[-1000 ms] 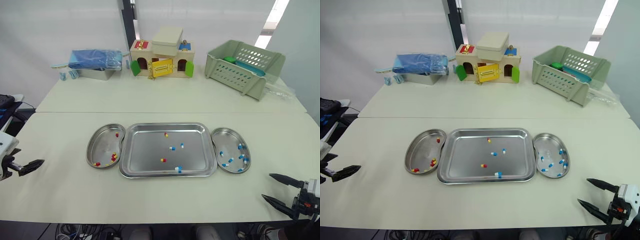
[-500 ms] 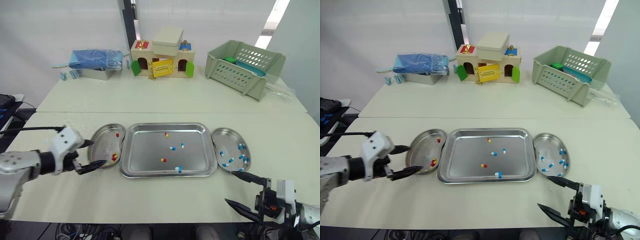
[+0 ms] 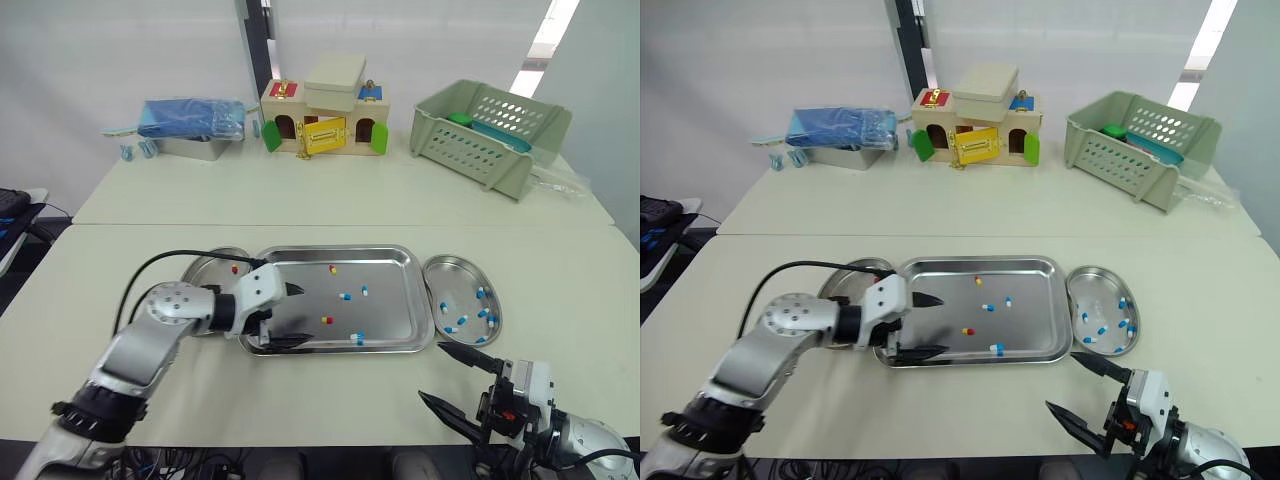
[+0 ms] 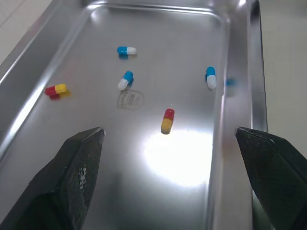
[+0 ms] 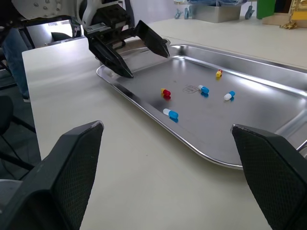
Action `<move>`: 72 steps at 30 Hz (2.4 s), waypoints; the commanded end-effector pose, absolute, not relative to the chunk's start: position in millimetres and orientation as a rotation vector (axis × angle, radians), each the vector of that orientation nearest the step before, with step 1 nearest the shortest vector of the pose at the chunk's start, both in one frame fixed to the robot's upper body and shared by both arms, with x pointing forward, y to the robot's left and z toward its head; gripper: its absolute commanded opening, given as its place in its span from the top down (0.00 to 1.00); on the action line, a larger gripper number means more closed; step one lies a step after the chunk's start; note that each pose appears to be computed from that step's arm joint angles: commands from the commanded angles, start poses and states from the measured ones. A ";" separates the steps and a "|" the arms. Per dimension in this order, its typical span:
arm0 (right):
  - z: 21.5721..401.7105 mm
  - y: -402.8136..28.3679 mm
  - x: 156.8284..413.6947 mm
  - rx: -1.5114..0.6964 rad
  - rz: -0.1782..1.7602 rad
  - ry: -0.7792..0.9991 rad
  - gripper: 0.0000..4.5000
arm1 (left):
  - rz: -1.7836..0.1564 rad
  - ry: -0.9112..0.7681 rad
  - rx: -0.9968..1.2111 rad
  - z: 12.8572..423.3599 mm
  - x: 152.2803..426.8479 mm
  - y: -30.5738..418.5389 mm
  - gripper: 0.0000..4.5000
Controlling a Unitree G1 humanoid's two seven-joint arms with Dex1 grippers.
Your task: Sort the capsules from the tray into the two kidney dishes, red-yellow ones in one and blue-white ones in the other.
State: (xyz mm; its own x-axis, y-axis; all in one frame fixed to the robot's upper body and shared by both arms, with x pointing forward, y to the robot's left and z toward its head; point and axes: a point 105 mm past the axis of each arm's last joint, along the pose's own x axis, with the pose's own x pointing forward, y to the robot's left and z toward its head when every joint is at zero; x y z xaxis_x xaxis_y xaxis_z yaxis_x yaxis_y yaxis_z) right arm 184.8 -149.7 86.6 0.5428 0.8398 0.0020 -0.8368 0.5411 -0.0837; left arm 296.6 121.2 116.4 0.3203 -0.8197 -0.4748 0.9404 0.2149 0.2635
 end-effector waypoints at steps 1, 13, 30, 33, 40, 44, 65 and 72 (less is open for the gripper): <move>93.3 -148.2 182.1 -0.088 0.987 -0.081 0.00 | -1.261 0.228 0.617 117.4 302.0 117.0 0.00; 96.1 -139.4 176.2 -0.072 0.956 -0.088 0.00 | -1.313 0.236 0.639 106.8 308.8 100.9 0.35; 105.7 -134.8 178.8 -0.068 0.923 -0.098 0.00 | -1.338 0.291 0.672 97.9 313.0 97.3 0.39; 107.0 -134.3 178.7 -0.067 0.922 -0.099 0.00 | -1.336 0.295 0.680 97.2 313.8 97.2 0.54; 111.4 -133.0 180.2 -0.069 0.919 -0.101 0.00 | -1.333 0.301 0.679 96.9 313.2 97.6 0.99; 113.7 -130.7 181.1 -0.070 0.923 -0.103 0.00 | -1.330 0.275 0.659 101.3 313.4 94.7 0.99; 119.9 -122.9 178.1 -0.107 1.149 -0.075 0.00 | -0.939 0.327 0.548 136.9 302.2 186.1 0.99; 119.3 -120.8 187.9 -0.115 1.240 -0.089 0.00 | -0.694 0.344 0.481 149.2 291.3 240.1 0.99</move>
State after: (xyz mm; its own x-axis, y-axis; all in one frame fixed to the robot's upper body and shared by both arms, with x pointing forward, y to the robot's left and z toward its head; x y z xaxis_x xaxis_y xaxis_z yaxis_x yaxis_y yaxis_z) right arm 188.4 -121.3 116.6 0.3517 0.9361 -0.0058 -0.9282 0.3478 -0.1324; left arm 291.8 227.5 129.4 0.6581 -0.5653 -0.4974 0.7329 0.6323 0.2511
